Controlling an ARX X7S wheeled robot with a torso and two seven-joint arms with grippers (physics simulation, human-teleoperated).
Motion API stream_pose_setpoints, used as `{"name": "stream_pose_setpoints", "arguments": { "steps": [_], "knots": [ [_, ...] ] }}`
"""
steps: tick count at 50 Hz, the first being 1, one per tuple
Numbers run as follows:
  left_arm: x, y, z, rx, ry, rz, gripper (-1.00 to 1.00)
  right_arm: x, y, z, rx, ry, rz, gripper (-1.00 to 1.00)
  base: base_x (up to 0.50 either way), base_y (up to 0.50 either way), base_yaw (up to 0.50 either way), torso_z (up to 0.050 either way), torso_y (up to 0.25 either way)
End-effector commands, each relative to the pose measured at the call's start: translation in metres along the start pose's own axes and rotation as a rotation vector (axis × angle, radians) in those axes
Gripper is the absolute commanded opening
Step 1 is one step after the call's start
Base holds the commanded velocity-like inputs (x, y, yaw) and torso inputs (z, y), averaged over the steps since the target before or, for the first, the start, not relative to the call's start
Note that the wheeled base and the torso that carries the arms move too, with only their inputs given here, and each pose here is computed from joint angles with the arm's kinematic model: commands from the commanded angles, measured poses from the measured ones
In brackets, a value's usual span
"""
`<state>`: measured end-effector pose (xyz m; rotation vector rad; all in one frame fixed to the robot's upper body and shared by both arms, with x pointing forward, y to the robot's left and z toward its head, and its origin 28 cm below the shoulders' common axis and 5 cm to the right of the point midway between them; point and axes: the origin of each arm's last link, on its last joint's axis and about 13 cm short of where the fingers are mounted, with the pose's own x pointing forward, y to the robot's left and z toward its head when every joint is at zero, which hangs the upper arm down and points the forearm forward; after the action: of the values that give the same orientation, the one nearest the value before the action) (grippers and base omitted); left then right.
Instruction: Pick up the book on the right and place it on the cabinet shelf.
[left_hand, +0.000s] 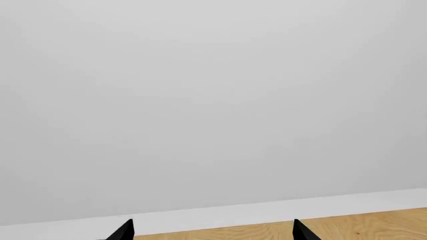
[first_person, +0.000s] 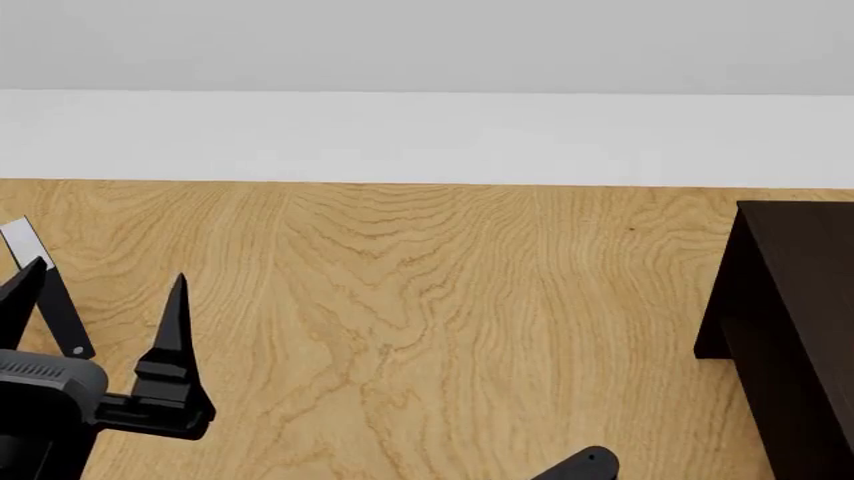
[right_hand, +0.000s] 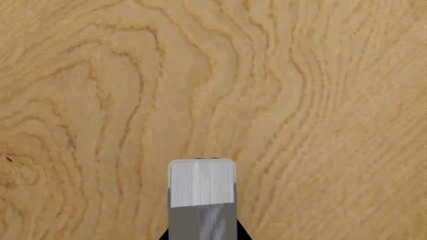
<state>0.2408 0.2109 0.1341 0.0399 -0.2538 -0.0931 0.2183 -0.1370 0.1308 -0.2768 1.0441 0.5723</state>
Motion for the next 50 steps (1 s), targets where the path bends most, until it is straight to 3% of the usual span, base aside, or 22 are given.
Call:
{"name": "stream_pose_setpoints", "arguments": {
  "steps": [1,7,13,25,42,50],
  "knots": [
    [0.0,0.0,0.0,0.0,0.0,-0.001,1.0,0.0,0.0,-0.001,-0.019,-0.002,-0.035,-1.0,0.0,0.0,0.0,0.0,0.0],
    [-0.001,0.0,0.001,0.002,-0.001,-0.002,1.0,-0.017,0.014,0.013,-0.13,-0.089,-0.123,-1.0,0.0,0.0,0.0,0.0,0.0],
    [-0.001,0.0,0.001,0.0,-0.002,0.0,1.0,-0.023,0.021,0.024,-0.162,-0.124,-0.177,-1.0,0.0,0.0,0.0,0.0,0.0],
    [-0.001,0.001,0.001,-0.001,-0.005,0.003,1.0,-0.031,0.022,0.037,-0.217,-0.186,-0.308,-1.0,0.0,0.0,0.0,0.0,0.0],
    [0.0,0.003,0.001,-0.011,-0.003,0.009,1.0,-0.016,0.013,0.071,-0.307,-0.217,-0.481,-1.0,0.0,0.0,0.0,0.0,0.0],
    [0.002,0.004,0.0,-0.016,0.0,0.01,1.0,-0.005,0.006,0.086,-0.307,-0.2,-0.538,-1.0,0.0,0.0,0.0,0.0,0.0]
  ]
}}
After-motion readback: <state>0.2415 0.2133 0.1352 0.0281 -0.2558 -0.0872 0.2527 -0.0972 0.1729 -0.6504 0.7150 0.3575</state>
